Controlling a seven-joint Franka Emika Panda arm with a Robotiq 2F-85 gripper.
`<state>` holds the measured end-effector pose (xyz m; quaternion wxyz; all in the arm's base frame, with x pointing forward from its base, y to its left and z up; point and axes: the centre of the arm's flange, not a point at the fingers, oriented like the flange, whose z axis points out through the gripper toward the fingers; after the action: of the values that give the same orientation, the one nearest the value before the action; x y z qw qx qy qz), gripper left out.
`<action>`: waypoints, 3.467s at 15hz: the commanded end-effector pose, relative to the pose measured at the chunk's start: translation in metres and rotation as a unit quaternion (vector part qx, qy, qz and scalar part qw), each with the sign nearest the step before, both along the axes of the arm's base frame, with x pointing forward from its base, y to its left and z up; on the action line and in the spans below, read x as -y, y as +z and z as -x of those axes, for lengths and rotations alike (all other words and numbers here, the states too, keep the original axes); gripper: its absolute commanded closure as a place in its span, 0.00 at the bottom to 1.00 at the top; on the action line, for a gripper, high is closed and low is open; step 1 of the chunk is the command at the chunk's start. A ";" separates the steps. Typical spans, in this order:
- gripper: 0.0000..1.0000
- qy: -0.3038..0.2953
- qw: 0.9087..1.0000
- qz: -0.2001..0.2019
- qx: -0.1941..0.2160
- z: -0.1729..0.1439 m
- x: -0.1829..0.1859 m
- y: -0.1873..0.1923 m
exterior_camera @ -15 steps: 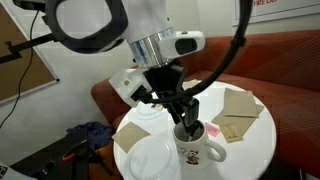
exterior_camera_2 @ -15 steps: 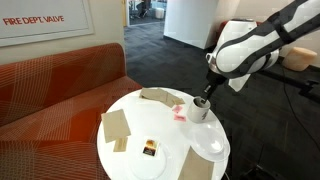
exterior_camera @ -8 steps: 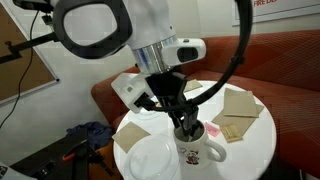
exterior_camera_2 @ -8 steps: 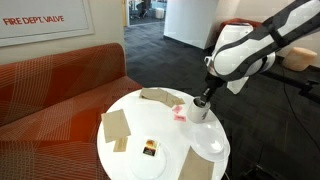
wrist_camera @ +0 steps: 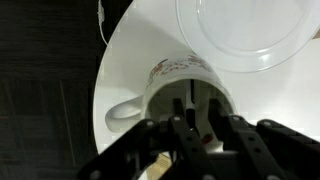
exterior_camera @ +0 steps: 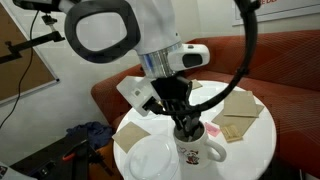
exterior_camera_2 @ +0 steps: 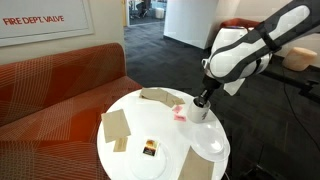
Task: Take the marker from the white cup and put it on the table
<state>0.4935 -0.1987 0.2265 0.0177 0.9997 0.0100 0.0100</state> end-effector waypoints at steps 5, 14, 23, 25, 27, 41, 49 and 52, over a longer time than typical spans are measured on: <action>0.68 -0.002 1.000 -0.014 -0.006 -0.017 0.005 -0.009; 0.70 -0.005 1.000 -0.014 -0.013 -0.025 0.007 -0.023; 0.97 -0.003 1.000 -0.011 -0.012 -0.024 0.006 -0.021; 0.97 -0.002 1.000 -0.009 -0.006 -0.019 0.004 -0.014; 0.97 -0.002 1.000 -0.006 0.004 -0.014 0.003 -0.005; 0.97 0.006 0.994 0.027 0.104 0.004 -0.024 0.133; 0.97 -0.002 0.993 0.037 0.108 -0.033 -0.064 0.178; 0.97 -0.009 0.994 0.050 0.096 -0.051 -0.082 0.183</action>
<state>0.5242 -0.1321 0.4000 0.0574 0.9909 0.0097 0.1213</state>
